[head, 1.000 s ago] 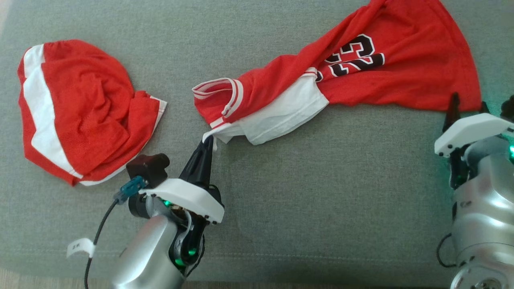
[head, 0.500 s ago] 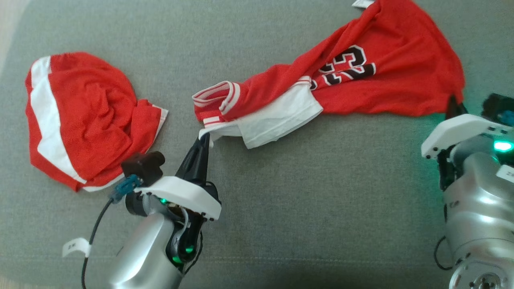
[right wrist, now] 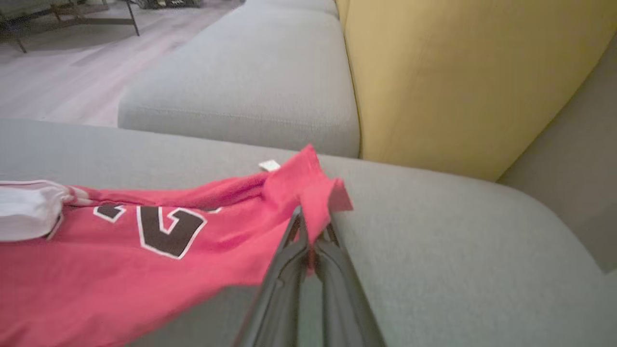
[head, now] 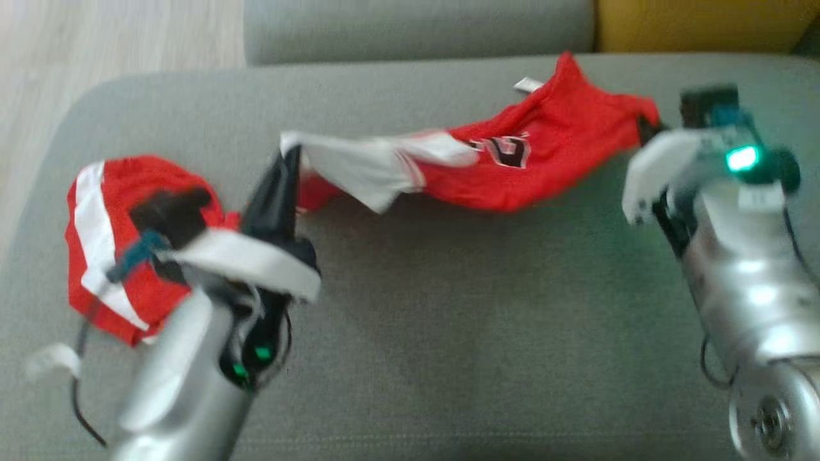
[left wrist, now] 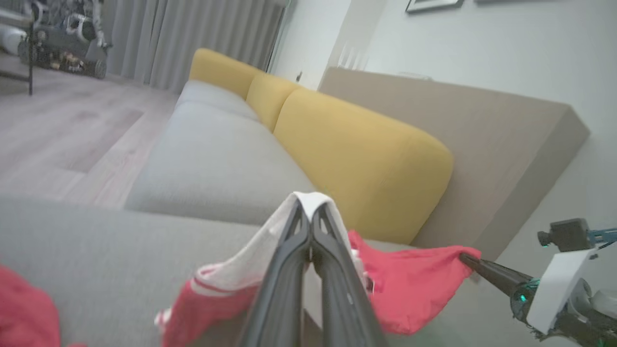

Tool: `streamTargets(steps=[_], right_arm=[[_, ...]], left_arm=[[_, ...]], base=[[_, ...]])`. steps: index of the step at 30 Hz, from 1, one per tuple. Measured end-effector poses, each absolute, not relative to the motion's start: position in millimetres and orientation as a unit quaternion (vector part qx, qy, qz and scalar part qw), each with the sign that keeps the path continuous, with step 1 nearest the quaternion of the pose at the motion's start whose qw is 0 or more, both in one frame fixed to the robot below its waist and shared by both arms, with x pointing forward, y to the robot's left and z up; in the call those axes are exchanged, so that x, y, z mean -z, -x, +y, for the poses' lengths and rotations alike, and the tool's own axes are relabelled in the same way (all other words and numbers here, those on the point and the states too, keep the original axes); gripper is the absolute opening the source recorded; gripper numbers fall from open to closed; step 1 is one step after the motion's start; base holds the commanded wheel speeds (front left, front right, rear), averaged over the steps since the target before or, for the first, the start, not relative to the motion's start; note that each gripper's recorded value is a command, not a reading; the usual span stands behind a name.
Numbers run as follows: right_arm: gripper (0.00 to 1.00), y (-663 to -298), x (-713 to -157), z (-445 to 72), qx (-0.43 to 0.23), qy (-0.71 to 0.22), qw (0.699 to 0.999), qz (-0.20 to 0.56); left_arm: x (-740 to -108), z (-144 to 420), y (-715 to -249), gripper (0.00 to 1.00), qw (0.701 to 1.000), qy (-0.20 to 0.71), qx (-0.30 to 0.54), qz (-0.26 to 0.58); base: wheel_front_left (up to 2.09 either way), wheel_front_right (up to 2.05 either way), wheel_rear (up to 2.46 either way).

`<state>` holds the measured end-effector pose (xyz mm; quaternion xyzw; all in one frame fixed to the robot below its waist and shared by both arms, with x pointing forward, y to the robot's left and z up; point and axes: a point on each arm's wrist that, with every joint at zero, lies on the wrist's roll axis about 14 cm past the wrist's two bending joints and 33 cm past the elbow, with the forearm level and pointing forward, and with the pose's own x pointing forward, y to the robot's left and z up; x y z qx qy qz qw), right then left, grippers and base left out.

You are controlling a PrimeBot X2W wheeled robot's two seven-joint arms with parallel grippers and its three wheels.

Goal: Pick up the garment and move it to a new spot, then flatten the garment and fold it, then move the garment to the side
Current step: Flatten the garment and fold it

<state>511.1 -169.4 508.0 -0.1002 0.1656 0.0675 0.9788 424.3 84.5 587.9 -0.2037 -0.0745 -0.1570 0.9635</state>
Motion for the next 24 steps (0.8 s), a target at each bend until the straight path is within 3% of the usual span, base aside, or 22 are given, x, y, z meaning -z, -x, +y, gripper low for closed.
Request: streamTargets(steps=[13,24], right_arm=[[0.00,-503.8,-638.7,-206.2,-0.035,0.087,0.993,0.069],[0.00,-477.9,-706.9,-272.1,-0.001,0.087,0.996,0.038]], left_arm=[[-721.4,88.5,-409.2,0.00,0.945,0.180,0.189,-0.200],[-755.8,82.8,-390.7,0.00,0.940,0.148,0.218,-0.216]], base=[[0.00,0.00,0.00],[0.00,0.00,0.00]])
